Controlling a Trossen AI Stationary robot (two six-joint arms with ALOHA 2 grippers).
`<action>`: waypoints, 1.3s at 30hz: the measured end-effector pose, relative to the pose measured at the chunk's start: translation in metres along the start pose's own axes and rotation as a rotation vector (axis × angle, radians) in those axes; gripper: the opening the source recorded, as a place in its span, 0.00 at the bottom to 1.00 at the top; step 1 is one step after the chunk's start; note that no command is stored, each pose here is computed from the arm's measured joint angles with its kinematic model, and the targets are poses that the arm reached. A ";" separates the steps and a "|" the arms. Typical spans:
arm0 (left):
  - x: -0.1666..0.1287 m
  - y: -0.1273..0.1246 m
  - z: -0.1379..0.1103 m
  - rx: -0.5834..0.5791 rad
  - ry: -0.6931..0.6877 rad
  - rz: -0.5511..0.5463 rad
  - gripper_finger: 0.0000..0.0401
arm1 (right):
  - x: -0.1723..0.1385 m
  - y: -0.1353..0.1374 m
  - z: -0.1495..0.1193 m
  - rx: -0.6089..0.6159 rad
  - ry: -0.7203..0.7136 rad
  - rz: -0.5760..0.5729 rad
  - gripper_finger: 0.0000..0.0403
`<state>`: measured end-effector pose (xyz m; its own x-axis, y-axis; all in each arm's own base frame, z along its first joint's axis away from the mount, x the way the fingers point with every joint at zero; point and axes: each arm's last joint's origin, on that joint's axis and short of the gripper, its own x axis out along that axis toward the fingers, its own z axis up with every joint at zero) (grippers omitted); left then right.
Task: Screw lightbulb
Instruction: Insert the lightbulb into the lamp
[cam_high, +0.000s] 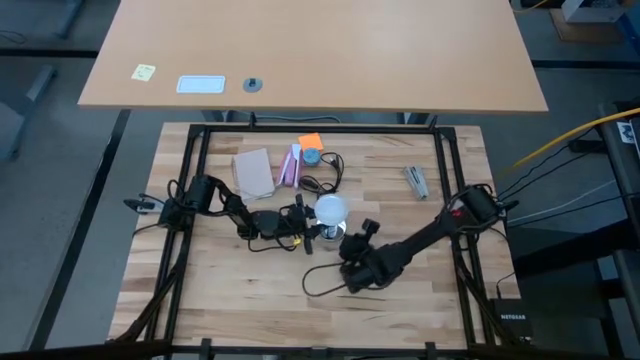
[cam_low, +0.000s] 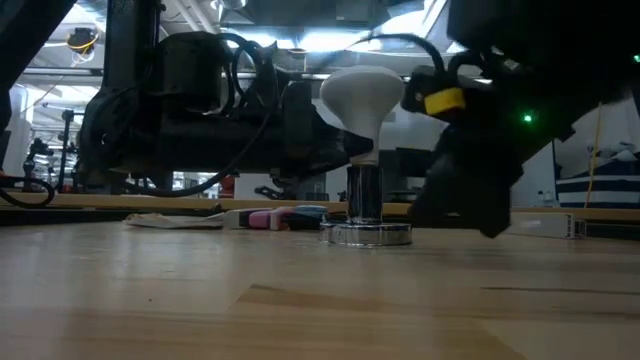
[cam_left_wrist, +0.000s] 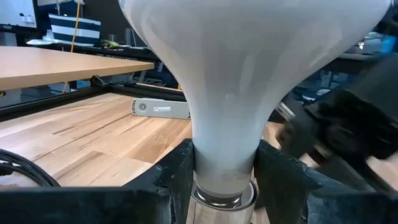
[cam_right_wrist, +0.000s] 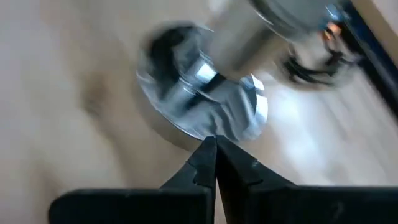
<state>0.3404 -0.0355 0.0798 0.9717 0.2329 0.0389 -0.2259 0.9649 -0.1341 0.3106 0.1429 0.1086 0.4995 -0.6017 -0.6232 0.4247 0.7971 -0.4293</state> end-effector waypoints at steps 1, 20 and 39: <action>0.000 0.000 0.000 0.000 -0.001 0.000 0.36 | -0.001 0.004 0.002 0.019 -0.023 0.027 0.03; 0.000 0.001 0.000 0.001 -0.001 -0.006 0.36 | 0.033 0.017 0.002 -0.017 -0.054 0.020 0.01; 0.000 0.001 0.000 -0.002 0.005 -0.011 0.36 | 0.036 -0.002 -0.013 0.004 0.037 -0.155 0.01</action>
<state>0.3406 -0.0345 0.0793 0.9745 0.2215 0.0352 -0.2149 0.9671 -0.1362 0.3176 0.1198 0.0786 0.3998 -0.7150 -0.5735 0.4977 0.6947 -0.5193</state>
